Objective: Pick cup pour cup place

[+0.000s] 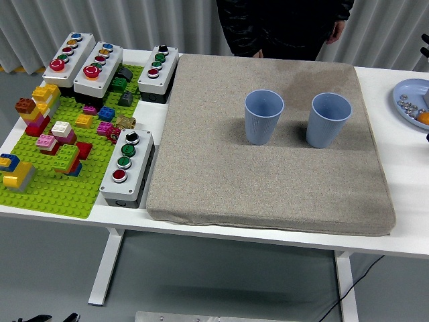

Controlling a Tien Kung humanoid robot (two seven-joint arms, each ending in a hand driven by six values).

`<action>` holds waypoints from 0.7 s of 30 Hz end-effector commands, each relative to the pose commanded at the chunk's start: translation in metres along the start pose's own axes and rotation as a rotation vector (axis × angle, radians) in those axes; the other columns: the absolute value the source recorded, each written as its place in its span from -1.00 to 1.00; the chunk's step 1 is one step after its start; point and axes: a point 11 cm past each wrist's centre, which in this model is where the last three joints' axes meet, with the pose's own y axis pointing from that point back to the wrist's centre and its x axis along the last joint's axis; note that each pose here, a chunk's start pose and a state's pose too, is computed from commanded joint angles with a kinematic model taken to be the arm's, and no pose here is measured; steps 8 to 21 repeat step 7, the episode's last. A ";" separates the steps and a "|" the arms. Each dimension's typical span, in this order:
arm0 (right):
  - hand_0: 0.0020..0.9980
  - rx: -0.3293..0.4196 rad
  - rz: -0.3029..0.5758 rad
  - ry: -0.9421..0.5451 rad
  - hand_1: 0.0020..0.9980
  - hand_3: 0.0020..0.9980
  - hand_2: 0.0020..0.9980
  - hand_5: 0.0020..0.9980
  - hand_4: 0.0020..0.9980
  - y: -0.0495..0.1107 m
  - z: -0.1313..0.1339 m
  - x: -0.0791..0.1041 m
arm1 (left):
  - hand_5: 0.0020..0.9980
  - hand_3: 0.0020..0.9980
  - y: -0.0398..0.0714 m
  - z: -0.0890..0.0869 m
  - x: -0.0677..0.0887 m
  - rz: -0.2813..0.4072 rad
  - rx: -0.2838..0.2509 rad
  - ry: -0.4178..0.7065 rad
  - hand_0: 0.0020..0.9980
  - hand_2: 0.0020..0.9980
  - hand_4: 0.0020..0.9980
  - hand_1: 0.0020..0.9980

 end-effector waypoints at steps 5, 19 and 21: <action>0.89 -0.004 -0.001 0.001 0.65 0.61 0.67 1.00 0.56 0.000 0.002 0.000 | 1.00 0.42 0.000 -0.001 0.000 -0.001 0.002 0.000 0.54 0.65 0.02 0.56; 0.89 -0.004 -0.001 0.001 0.65 0.61 0.67 1.00 0.56 0.000 0.002 0.000 | 1.00 0.42 0.000 -0.001 0.000 -0.001 0.002 -0.001 0.54 0.65 0.02 0.56; 0.89 -0.004 -0.001 0.001 0.65 0.61 0.67 1.00 0.56 0.000 0.002 0.000 | 1.00 0.42 0.000 -0.001 0.000 -0.001 0.002 -0.001 0.54 0.65 0.02 0.56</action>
